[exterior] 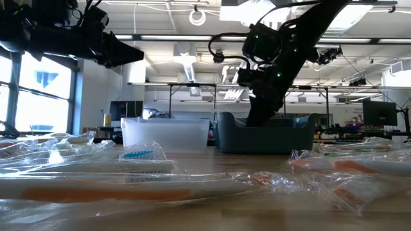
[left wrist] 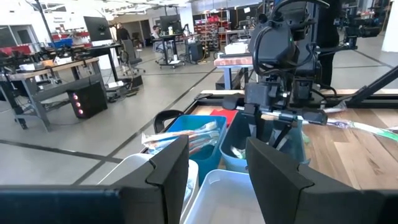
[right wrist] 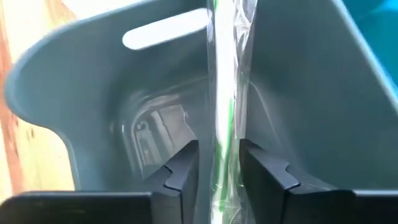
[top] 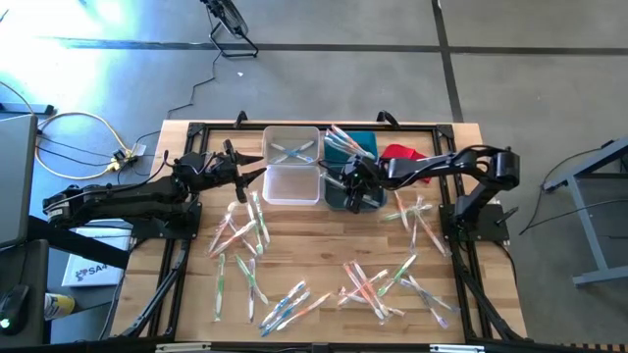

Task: Pick & Place Toothbrushes
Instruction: Put the green toothbrush into the green bin

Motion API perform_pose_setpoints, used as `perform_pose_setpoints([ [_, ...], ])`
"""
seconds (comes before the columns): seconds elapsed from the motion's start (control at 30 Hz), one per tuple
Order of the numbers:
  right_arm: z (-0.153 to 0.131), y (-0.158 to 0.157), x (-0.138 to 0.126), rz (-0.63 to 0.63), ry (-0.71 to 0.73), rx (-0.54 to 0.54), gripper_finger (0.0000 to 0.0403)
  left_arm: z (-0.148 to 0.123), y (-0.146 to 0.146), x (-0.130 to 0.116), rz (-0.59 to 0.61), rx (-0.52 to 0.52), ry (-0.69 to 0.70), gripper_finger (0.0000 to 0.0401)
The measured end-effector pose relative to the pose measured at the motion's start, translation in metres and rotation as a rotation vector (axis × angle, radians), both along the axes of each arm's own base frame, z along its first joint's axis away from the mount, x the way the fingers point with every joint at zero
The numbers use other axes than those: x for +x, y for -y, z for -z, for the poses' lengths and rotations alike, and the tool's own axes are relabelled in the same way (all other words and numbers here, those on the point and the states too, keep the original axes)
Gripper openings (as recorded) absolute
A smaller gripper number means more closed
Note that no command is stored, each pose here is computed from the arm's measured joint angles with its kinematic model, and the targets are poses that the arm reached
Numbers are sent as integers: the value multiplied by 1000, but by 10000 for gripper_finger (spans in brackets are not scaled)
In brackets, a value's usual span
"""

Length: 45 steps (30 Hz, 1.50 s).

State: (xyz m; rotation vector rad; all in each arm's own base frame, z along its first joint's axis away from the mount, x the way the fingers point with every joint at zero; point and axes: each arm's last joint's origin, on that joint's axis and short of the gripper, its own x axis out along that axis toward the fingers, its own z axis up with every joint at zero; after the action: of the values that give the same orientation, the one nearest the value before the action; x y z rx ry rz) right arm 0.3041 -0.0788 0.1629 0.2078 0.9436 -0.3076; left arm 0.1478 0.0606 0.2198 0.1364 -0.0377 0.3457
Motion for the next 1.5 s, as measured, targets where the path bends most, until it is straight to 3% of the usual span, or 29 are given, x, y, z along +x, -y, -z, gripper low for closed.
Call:
perform_pose_setpoints([
  [0.2, -18, -1, -4, -3, 56, -18, 119, 0, 0, 0, 0, 0, 0, 157],
  [0.57, -26, -2, -10, 5, 49, -36, 70, 2, 0, 0, 1, -6, -16, 157],
  [0.93, -26, -2, -12, -11, 34, -52, 103, 2, 0, 0, 4, -7, -18, 157],
  [1.27, -29, -7, -10, -30, 56, -53, 10, 2, 0, 0, 3, -7, -18, 157],
  [1.5, -27, -7, -12, -41, 26, -61, 45, 2, 0, 0, 3, -7, -18, 157],
])
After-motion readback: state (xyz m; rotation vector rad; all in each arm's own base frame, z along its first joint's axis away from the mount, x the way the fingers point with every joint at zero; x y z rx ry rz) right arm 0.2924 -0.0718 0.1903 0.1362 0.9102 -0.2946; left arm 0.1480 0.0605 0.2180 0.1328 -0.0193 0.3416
